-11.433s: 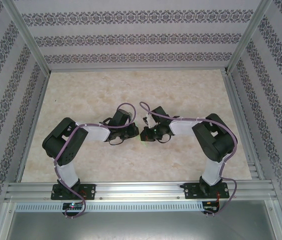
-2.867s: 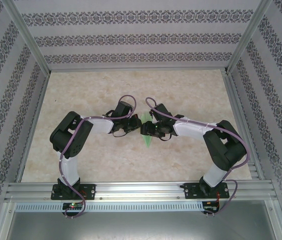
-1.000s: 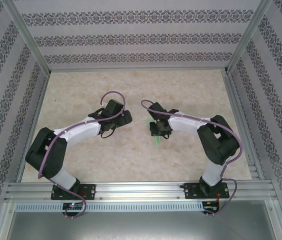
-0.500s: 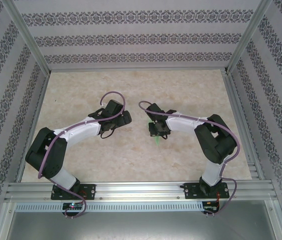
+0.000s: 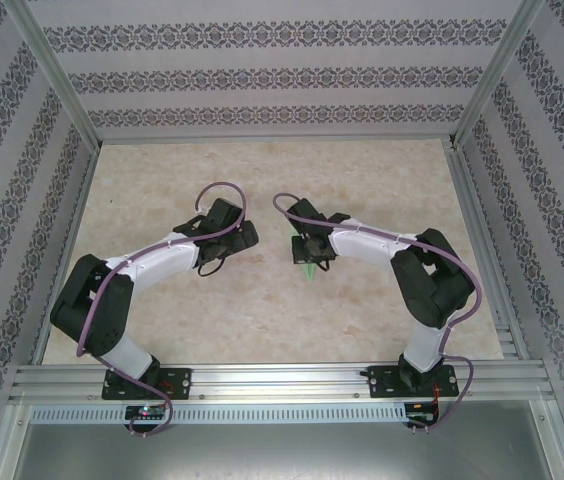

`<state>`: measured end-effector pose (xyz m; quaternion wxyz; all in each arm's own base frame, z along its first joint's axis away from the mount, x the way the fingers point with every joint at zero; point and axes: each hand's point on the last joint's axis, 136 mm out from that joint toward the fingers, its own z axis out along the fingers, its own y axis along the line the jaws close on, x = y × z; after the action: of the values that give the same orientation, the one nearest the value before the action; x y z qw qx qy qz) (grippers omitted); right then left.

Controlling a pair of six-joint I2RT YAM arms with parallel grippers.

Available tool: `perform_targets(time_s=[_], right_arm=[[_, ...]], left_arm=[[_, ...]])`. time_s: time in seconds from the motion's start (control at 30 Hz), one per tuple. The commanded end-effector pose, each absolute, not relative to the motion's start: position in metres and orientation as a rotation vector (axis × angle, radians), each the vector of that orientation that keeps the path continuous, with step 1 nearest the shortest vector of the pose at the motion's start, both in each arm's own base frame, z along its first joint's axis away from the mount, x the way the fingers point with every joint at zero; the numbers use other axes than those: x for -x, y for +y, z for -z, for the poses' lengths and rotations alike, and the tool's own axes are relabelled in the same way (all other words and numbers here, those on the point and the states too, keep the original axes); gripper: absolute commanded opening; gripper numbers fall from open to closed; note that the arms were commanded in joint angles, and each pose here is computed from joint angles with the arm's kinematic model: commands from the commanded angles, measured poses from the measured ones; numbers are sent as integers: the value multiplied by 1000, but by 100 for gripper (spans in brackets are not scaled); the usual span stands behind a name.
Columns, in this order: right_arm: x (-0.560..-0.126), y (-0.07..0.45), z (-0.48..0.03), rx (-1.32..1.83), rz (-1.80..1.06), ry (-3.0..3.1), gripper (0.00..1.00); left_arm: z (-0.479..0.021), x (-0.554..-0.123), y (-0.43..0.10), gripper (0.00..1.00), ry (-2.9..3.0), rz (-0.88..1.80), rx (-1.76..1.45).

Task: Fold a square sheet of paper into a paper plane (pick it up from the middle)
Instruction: Move the paper plane to the top-center of the table.

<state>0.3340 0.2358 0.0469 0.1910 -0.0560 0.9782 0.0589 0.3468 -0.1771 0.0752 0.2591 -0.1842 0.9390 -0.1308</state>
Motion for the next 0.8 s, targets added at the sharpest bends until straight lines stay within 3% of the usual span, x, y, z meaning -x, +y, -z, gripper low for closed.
perform_targets(time_s=[0.0, 0.3, 0.77], right_arm=[[-370, 244, -64, 171, -165, 2664, 7], [-434, 254, -61, 144, -133, 2642, 7], [-446, 250, -16, 101, -51, 2757, 13]], left_arm=[[-76, -341, -157, 100, 2531, 309, 574], [-78, -334, -141, 100, 2525, 292, 593], [-76, -333, -142, 100, 2520, 306, 560]])
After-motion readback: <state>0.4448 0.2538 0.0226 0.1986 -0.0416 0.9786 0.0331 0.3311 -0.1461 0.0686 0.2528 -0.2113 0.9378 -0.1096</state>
